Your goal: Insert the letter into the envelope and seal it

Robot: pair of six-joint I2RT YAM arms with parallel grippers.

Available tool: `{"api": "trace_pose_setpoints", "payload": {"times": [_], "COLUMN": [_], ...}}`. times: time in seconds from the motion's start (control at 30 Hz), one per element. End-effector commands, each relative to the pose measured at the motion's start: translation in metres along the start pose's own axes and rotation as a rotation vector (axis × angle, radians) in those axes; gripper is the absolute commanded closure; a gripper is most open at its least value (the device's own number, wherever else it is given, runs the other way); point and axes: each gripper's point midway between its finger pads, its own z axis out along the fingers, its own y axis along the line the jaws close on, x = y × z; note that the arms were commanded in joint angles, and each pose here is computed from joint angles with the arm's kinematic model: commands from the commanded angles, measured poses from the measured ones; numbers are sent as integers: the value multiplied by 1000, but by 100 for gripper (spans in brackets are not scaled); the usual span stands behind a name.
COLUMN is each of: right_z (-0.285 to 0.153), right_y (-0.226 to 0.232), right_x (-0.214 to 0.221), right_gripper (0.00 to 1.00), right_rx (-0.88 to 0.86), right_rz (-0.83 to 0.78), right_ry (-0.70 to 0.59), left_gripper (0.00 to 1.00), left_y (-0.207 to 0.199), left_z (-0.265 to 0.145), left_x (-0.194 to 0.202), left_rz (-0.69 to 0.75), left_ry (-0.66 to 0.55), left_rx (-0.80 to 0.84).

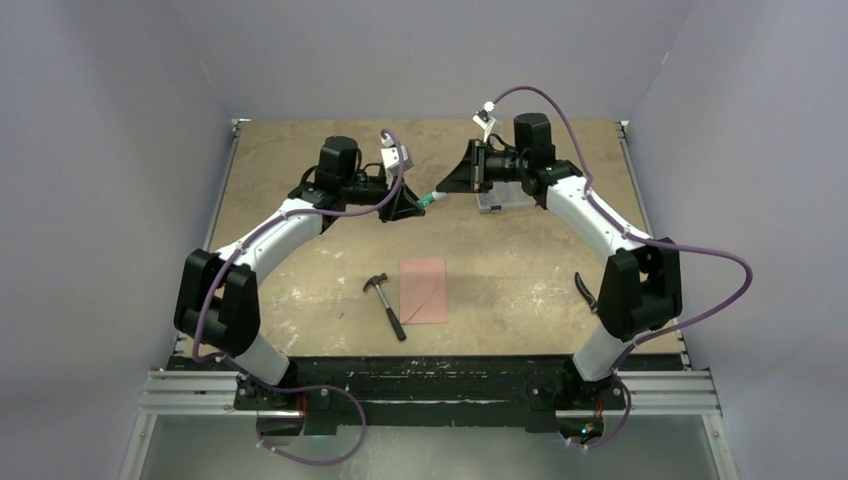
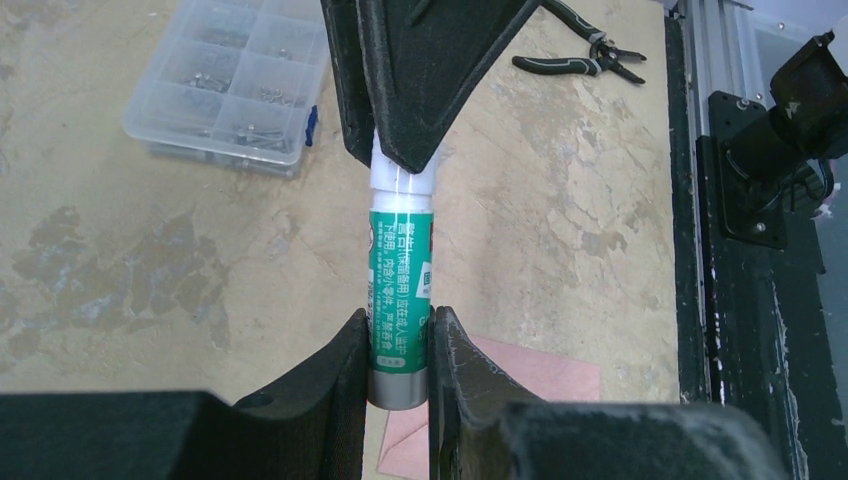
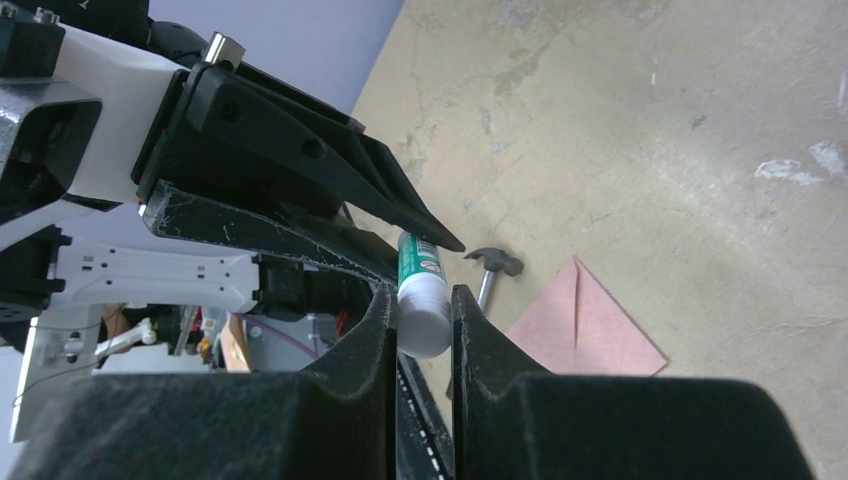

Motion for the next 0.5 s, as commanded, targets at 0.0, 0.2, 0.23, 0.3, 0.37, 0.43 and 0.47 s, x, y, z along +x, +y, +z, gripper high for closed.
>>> {"api": "trace_pose_setpoints", "payload": {"times": [0.0, 0.2, 0.23, 0.3, 0.37, 0.43, 0.47], "right_z": [33, 44, 44, 43, 42, 43, 44], "right_y": [5, -11, -12, -15, -17, -21, -23], "right_x": [67, 89, 91, 95, 98, 99, 101], "right_gripper": [100, 100, 100, 100, 100, 100, 100], "right_rx": [-65, -48, -46, -37, -27, -16, -14], "right_rz": [46, 70, 72, 72, 77, 79, 88], "right_ry": [210, 275, 284, 306, 327, 336, 344], "left_gripper": [100, 100, 100, 100, 100, 100, 100], "left_y": [8, 13, 14, 17, 22, 27, 27], "left_z": [6, 8, 8, 6, 3, 1, 0], "left_x": [-108, -125, -125, -120, -115, -114, -116], "left_rz": [286, 277, 284, 317, 353, 390, 394], "left_ry": [-280, -373, -372, -346, -316, -302, -305], "left_rx": [-27, -40, -49, -74, -113, -138, -143]}}
